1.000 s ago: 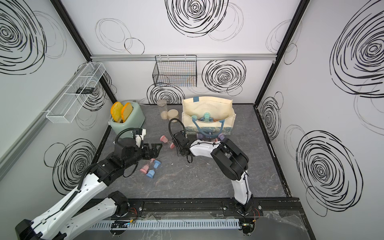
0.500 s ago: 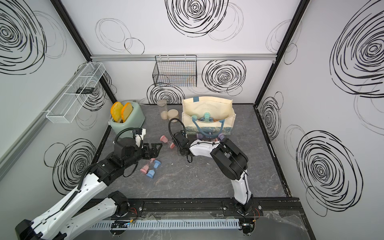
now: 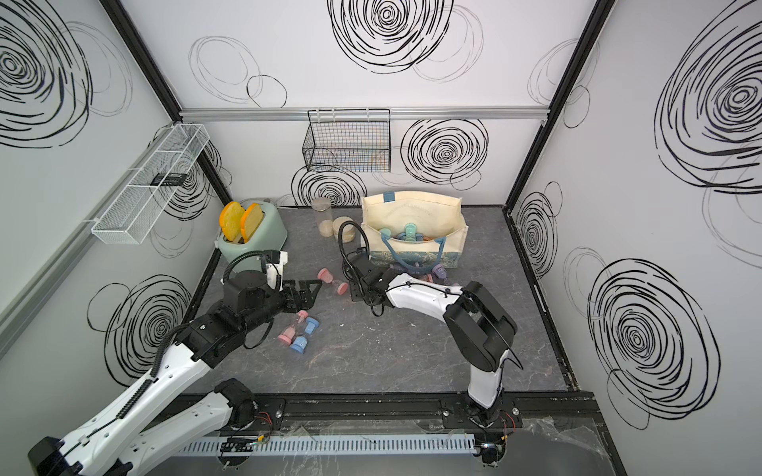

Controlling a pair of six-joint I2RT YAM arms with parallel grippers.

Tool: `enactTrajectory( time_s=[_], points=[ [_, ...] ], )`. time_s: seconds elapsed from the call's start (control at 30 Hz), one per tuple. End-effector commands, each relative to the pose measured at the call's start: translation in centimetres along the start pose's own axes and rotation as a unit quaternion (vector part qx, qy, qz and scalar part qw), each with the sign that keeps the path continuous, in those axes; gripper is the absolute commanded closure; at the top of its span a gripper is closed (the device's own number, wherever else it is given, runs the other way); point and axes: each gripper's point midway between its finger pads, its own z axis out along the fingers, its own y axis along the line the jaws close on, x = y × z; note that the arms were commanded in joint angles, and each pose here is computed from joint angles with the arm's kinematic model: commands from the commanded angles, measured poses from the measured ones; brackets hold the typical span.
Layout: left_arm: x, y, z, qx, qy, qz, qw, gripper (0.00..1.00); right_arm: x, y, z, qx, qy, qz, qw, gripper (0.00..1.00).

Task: Put the hourglass into the canvas bag
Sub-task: Pick up the hourglass from the center of the board, then place the hourglass in the canvas bag.

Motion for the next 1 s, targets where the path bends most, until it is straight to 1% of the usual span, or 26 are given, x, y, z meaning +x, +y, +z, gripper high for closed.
enactTrajectory(
  time_s=[0.0, 0.13, 0.27, 0.33, 0.4, 0.47, 0.6, 0.67, 0.8, 0.87, 0.97],
  points=[
    [-3.2, -1.5, -0.9, 0.021, -0.043, -0.003, 0.999, 0.04, -2.8, 0.4, -3.3, -0.012, -0.030, -0.006, 0.999, 0.71],
    [-4.4, -2.5, -1.1, 0.035, -0.054, -0.001, 0.998, 0.04, -6.0, 0.5, -7.1, -0.020, -0.081, -0.011, 0.996, 0.72],
    [-5.6, -3.5, -1.3, 0.048, -0.061, 0.000, 0.997, 0.04, -9.4, -0.2, -11.1, -0.027, -0.147, -0.016, 0.989, 0.72],
    [-6.1, -4.0, -1.3, 0.058, -0.065, 0.001, 0.996, 0.04, -11.0, -1.3, -12.6, -0.032, -0.169, -0.007, 0.985, 0.72],
    [-6.3, -4.5, -1.2, 0.066, -0.064, -0.002, 0.996, 0.04, -12.5, -2.8, -13.5, -0.040, -0.178, 0.005, 0.983, 0.73],
    [-6.4, -5.1, -1.0, 0.078, -0.062, -0.005, 0.995, 0.04, -14.2, -5.2, -14.1, -0.031, -0.185, 0.025, 0.982, 0.73],
    [-6.4, -5.9, -0.2, 0.093, -0.059, -0.005, 0.994, 0.04, -16.4, -9.1, -14.2, -0.005, -0.196, 0.040, 0.980, 0.73],
    [-6.2, -6.2, 0.4, 0.097, -0.049, -0.003, 0.994, 0.04, -17.3, -11.2, -13.6, 0.004, -0.191, 0.054, 0.980, 0.74],
    [-5.9, -7.3, 1.2, 0.108, -0.043, 0.005, 0.993, 0.04, -18.2, -13.8, -12.2, 0.012, -0.180, 0.065, 0.981, 0.73],
    [-5.8, -7.7, 1.6, 0.111, -0.040, 0.008, 0.993, 0.04, -18.4, -14.9, -11.2, 0.026, -0.172, 0.067, 0.982, 0.73],
    [-5.4, -8.2, 2.3, 0.116, -0.031, 0.013, 0.993, 0.04, -18.5, -15.8, -9.7, 0.036, -0.157, 0.064, 0.985, 0.73]
  ],
)
